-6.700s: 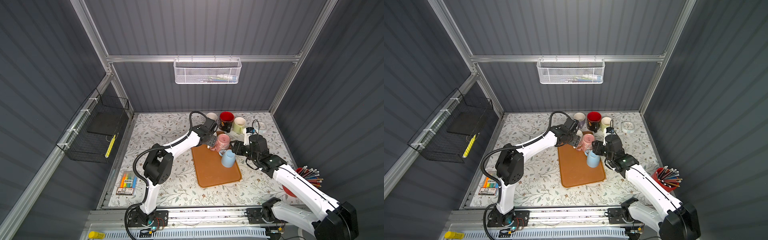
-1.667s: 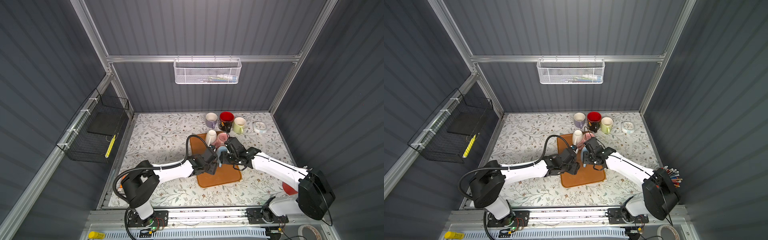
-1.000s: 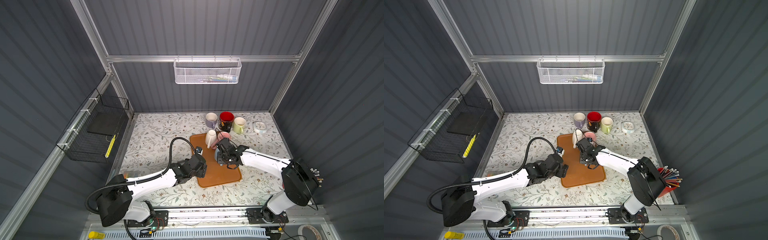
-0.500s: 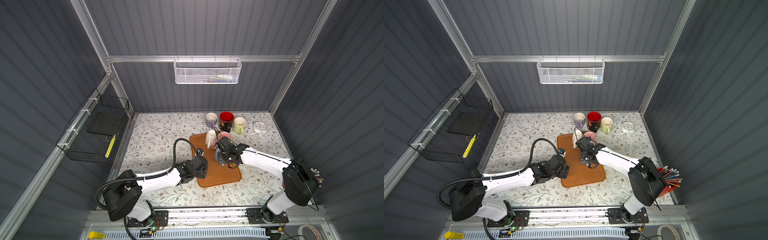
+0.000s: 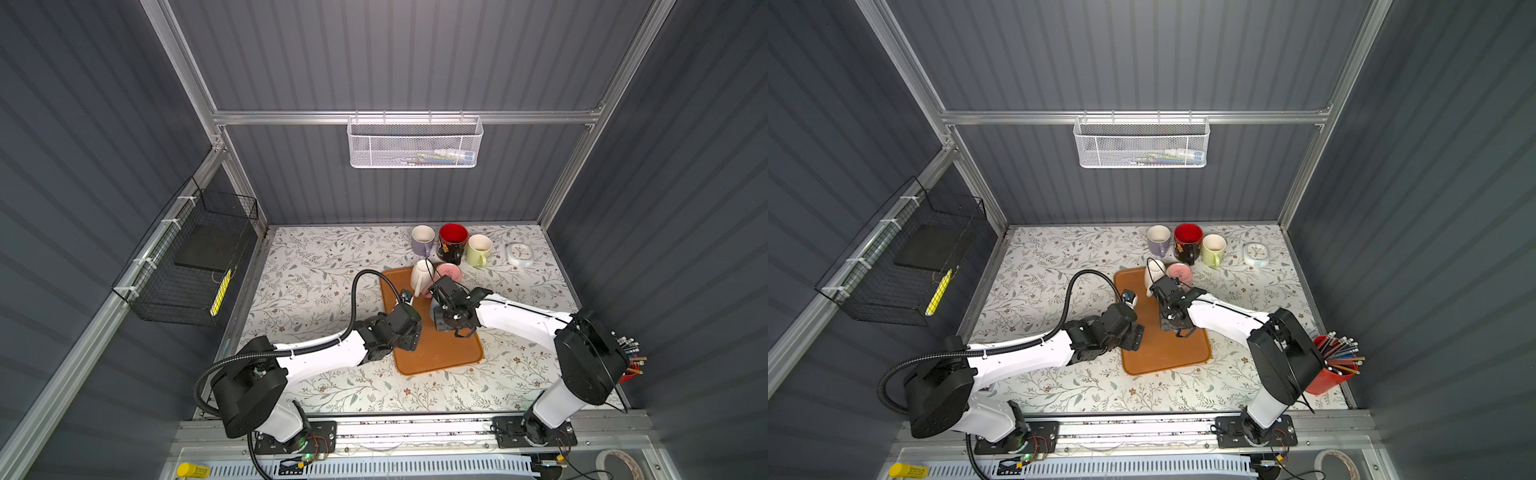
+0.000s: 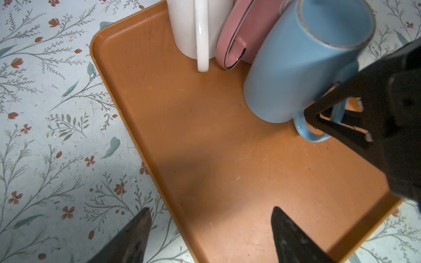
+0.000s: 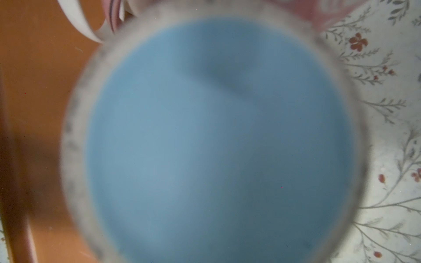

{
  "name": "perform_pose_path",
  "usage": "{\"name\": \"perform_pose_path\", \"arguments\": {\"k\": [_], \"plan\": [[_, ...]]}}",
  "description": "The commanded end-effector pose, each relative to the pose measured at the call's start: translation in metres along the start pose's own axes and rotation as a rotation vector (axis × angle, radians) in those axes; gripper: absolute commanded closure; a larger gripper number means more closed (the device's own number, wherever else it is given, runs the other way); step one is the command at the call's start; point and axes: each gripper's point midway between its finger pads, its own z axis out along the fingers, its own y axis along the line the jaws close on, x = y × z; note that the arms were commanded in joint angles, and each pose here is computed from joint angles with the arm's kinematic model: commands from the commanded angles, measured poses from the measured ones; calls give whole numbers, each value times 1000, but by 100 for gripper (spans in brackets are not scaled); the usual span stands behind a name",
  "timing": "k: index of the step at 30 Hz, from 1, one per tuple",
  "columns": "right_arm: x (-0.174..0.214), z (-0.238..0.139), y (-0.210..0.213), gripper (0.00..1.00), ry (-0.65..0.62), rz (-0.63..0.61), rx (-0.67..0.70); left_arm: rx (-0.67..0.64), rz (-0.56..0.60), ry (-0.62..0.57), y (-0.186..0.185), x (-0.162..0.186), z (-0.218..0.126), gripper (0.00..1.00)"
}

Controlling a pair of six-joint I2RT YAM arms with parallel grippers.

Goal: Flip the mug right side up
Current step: 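Lift the light blue mug with the right gripper while the left gripper rises toward it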

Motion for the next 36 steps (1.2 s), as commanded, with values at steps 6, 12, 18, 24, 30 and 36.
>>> {"name": "perform_pose_path", "arguments": {"k": [6,12,18,24,30,36], "plan": [[-5,-4,1,100,7,-7,-9,-6,42,-21,-2,-14,-2,16],[-4,-16,3,100,-21,-25,-58,13,8,-80,-6,-25,-2,14],[-17,-48,7,100,-152,-39,-160,111,-64,-143,-10,-36,-5,10],[-29,-79,14,100,-258,-12,-323,244,-173,-235,3,-63,-20,7],[-42,-118,23,100,-369,-23,-480,370,-187,-309,-2,-72,-39,0],[-58,-166,19,100,-505,27,-620,442,-188,-433,1,-100,-69,0]]}}
